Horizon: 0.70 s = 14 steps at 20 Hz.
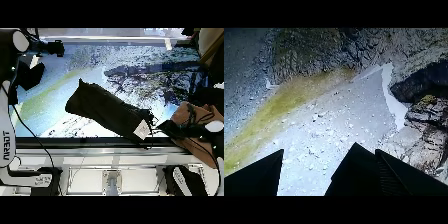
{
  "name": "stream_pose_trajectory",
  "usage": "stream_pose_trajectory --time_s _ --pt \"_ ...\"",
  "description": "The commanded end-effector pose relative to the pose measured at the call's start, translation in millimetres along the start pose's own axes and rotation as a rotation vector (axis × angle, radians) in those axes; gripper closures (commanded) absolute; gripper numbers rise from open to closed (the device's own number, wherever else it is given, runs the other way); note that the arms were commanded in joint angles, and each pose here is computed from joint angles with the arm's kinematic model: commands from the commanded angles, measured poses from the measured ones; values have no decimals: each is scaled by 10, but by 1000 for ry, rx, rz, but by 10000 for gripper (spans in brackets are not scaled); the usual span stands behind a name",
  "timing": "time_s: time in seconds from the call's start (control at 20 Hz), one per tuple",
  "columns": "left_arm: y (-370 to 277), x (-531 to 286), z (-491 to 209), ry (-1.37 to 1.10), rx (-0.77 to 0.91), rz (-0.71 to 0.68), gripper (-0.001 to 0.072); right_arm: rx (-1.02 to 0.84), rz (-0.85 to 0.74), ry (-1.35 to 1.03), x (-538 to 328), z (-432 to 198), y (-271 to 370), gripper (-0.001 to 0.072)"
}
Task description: Fold the clothes and pants, and hang the long-sleeved shirts on hangers.
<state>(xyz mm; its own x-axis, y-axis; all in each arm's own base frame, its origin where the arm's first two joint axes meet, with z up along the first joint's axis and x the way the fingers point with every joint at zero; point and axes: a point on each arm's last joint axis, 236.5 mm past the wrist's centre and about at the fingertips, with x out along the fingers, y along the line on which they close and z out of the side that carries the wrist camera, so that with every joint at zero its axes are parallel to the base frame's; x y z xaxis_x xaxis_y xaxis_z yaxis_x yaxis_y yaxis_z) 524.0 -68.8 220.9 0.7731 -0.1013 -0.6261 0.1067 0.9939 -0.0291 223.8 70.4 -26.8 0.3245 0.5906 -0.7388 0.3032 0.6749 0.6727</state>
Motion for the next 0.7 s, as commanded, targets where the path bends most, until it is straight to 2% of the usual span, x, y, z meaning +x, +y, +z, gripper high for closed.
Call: stream_pose_trajectory --time_s 0.0,0.3,0.65 --pt "17 -97 15 -4 1 2 46 107 297 -25 147 -49 253 -8" --pt "5 -95 8 -1 -1 0 46 142 216 -10 418 63 -94 -2" --pt "7 -95 -27 14 -1 1 46 85 141 76 911 28 -90 3"
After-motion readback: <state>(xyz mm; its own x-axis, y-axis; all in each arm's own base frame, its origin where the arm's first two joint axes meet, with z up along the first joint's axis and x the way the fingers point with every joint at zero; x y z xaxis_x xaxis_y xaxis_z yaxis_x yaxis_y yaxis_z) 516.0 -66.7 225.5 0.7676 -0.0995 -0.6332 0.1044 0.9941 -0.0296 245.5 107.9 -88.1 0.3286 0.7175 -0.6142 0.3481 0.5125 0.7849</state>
